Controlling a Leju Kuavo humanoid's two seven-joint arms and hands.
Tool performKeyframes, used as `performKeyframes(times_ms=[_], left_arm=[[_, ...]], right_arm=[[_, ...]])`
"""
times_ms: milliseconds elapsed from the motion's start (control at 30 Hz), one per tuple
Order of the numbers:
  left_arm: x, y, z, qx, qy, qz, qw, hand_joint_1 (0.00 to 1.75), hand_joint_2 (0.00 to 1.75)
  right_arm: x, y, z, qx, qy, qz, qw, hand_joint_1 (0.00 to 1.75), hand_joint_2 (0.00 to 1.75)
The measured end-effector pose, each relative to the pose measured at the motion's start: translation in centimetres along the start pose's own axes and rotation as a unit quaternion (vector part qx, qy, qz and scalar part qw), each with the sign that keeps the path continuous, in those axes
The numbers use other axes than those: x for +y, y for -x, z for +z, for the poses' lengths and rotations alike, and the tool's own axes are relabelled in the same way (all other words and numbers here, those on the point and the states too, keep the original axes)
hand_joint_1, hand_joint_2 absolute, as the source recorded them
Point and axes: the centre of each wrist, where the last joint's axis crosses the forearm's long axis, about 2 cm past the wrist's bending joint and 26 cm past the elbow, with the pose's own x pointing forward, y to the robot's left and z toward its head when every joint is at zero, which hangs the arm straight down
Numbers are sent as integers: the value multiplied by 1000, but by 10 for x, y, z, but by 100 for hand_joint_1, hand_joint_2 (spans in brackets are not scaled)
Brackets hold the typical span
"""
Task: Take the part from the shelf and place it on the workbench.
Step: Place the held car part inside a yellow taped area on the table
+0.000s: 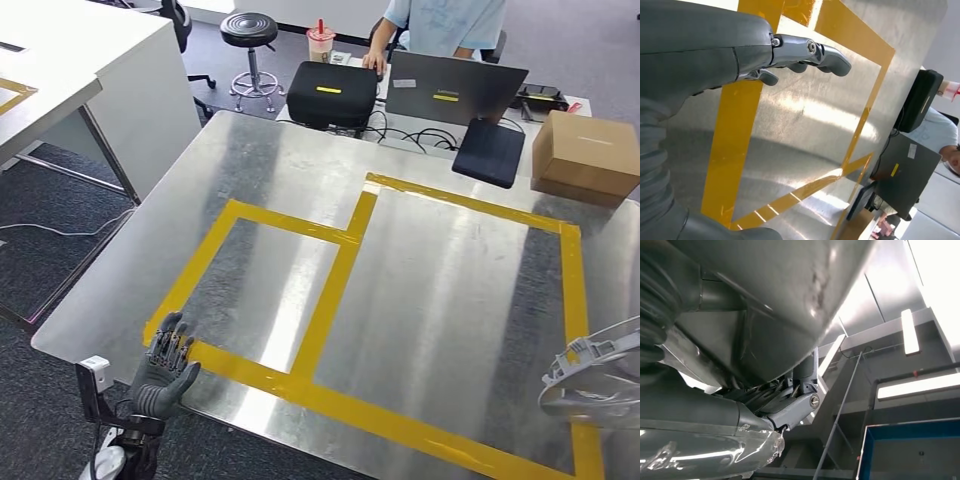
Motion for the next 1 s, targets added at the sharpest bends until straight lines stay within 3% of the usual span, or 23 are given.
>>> performKeyframes(times_ms=[133,167,233,300,367,1000], left_arm=[[0,0,0,-2,-1,-6,1000,0,175],[0,0,-1,-1,-1,-8,1000,0,175],[0,0,-1,-1,-3,-14,1000,0,87],[0,0,-1,-2,-4,-15,1000,0,0],[0,0,-1,0,-6,-15,1000,0,0],[-5,1,-4,14,-8,-40,999,0,0]], right_arm=[[-1,6,-6,-2,-9,14,1000,171,175],[-1,7,-7,-3,-10,17,1000,170,175],[-2,9,-10,-3,-12,25,1000,161,175],[-2,11,-13,-1,-13,30,999,79,175],[-2,12,-14,0,-16,37,999,1,175],[15,19,-20,-39,39,140,989,0,175]])
